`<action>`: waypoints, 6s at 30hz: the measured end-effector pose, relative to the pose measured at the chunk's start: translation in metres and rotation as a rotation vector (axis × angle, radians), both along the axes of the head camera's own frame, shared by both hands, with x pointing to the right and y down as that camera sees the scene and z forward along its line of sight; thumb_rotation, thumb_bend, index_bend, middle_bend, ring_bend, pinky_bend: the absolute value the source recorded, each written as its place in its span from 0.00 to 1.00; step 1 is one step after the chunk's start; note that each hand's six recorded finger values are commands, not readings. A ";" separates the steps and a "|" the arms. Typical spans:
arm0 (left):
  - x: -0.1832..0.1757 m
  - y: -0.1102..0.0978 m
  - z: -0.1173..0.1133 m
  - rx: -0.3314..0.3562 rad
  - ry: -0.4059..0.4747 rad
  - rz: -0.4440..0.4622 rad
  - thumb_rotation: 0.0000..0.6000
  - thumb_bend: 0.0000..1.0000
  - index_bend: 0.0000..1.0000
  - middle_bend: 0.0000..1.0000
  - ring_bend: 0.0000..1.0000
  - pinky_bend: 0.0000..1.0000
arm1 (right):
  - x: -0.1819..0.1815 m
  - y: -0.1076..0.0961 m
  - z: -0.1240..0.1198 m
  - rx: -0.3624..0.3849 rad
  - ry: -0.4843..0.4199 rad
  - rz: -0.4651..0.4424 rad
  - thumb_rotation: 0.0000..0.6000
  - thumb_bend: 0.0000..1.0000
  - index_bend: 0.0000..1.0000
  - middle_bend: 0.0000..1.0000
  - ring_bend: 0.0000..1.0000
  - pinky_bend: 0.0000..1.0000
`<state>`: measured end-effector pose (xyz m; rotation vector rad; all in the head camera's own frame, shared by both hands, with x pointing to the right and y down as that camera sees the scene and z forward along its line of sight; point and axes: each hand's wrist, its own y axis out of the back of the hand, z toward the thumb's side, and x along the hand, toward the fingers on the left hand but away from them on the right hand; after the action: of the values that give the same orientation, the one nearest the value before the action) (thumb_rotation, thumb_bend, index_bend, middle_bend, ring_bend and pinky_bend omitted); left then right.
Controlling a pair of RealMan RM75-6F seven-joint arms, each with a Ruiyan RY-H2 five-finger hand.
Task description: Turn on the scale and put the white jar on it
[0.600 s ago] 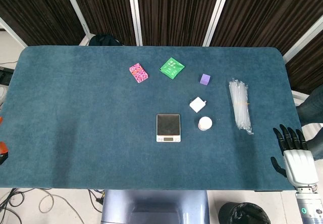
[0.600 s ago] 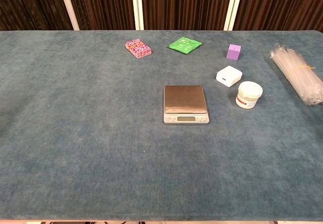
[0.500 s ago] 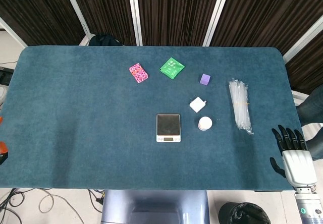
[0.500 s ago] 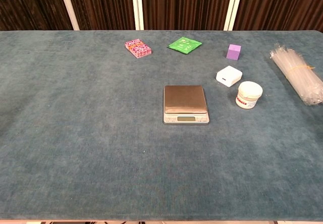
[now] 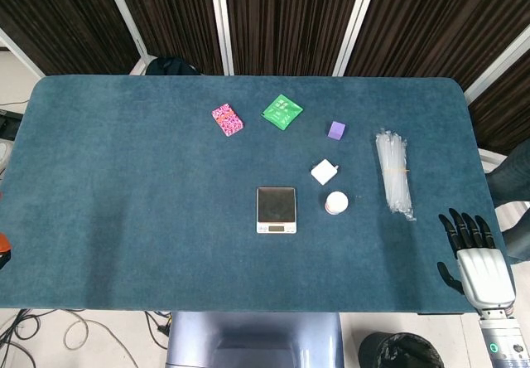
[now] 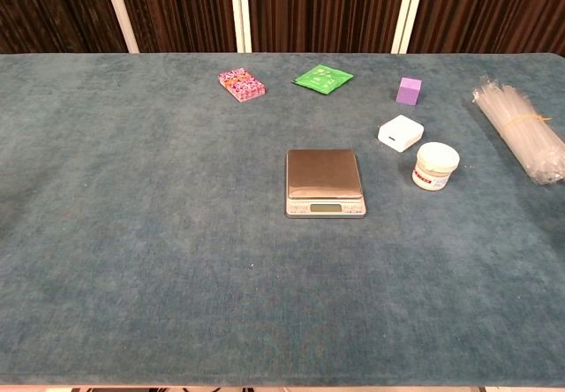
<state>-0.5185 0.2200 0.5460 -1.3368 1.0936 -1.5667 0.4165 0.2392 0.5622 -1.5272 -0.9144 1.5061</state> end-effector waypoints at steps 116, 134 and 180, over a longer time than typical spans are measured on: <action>-0.006 0.000 0.000 0.002 -0.023 -0.041 1.00 0.69 0.03 0.00 0.00 0.00 | -0.305 -0.057 0.141 -0.429 -0.042 -0.684 1.00 0.85 0.00 0.81 0.85 1.00; -0.006 0.000 0.000 0.003 -0.027 -0.042 1.00 0.69 0.03 0.00 0.00 0.00 | -0.306 -0.055 0.146 -0.431 -0.021 -0.693 1.00 0.85 0.00 0.81 0.85 1.00; -0.008 0.000 0.000 0.001 -0.031 -0.044 1.00 0.69 0.03 0.00 0.00 0.00 | -0.303 -0.057 0.145 -0.412 -0.036 -0.677 1.00 0.85 0.15 0.81 0.85 1.00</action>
<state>-0.5260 0.2199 0.5464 -1.2920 1.1118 -1.6137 0.1137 0.1819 0.7072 -1.9029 -0.0542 1.1953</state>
